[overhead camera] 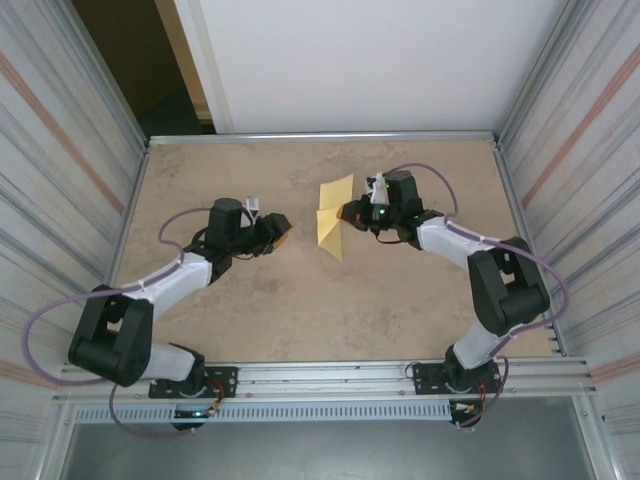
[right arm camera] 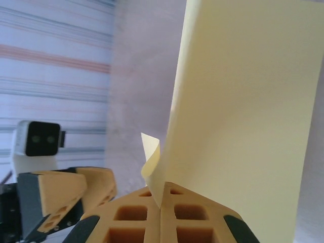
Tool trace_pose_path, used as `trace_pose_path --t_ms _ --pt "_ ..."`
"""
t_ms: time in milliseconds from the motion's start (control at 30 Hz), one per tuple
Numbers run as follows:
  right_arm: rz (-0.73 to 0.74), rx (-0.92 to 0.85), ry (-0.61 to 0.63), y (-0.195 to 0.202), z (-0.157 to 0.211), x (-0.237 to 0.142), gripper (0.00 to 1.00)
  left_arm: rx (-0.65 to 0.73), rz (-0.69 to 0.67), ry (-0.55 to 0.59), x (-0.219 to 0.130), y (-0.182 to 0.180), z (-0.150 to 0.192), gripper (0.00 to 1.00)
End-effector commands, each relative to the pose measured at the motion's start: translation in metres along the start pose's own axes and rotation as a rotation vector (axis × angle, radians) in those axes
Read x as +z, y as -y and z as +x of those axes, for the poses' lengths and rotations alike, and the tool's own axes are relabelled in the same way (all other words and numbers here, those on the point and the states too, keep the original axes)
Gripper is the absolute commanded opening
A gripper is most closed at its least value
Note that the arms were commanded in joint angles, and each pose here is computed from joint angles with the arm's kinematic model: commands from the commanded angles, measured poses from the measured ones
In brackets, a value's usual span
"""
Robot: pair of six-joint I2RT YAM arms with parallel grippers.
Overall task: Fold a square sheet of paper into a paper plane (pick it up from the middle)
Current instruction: Turn over the paper at the center of the table.
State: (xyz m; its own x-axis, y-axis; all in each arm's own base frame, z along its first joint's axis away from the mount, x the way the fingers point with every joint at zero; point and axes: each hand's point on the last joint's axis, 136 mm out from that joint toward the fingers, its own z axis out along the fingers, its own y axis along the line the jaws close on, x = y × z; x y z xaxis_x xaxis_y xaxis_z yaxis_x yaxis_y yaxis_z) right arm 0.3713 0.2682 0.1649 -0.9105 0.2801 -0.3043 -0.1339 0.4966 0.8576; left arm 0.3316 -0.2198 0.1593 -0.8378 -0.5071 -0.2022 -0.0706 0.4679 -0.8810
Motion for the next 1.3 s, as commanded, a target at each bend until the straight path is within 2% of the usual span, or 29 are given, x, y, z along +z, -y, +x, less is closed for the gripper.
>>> trace_pose_path --t_ms 0,100,133,300,433,600,833,933,1100,1167,1267 --pt "-0.131 -0.040 0.005 -0.036 -0.008 -0.013 0.05 0.076 0.097 0.010 -0.007 0.022 0.000 0.55" --pt "-0.208 -0.035 -0.001 -0.059 -0.015 -0.019 0.05 0.119 0.199 -0.013 -0.006 0.050 0.005 0.73" --pt "-0.231 -0.036 -0.002 -0.066 -0.017 -0.020 0.05 0.126 0.203 -0.018 -0.005 0.053 0.006 0.75" --pt "-0.312 -0.025 -0.019 -0.088 -0.021 -0.025 0.06 0.186 0.263 -0.050 -0.001 0.078 0.015 0.83" --pt "-0.341 -0.020 -0.038 -0.096 -0.018 -0.026 0.06 0.189 0.342 -0.079 0.004 0.096 0.017 0.81" --pt "-0.353 -0.013 -0.054 -0.099 -0.014 -0.026 0.07 0.203 0.373 -0.107 0.013 0.115 0.019 0.74" --pt "-0.358 0.003 -0.069 -0.096 -0.011 -0.027 0.08 0.223 0.391 -0.091 0.011 0.122 0.017 0.51" --pt "-0.353 0.009 -0.060 -0.092 -0.014 -0.029 0.09 0.229 0.381 -0.070 0.009 0.120 0.015 0.45" --pt "-0.351 0.010 -0.060 -0.091 -0.014 -0.031 0.12 0.237 0.370 -0.055 0.007 0.120 0.014 0.35" --pt "-0.344 0.012 -0.059 -0.089 -0.014 -0.031 0.15 0.237 0.370 -0.061 0.007 0.120 0.014 0.25" --pt "-0.326 0.012 -0.058 -0.086 -0.012 -0.031 0.20 0.240 0.370 -0.077 0.009 0.122 0.015 0.19"
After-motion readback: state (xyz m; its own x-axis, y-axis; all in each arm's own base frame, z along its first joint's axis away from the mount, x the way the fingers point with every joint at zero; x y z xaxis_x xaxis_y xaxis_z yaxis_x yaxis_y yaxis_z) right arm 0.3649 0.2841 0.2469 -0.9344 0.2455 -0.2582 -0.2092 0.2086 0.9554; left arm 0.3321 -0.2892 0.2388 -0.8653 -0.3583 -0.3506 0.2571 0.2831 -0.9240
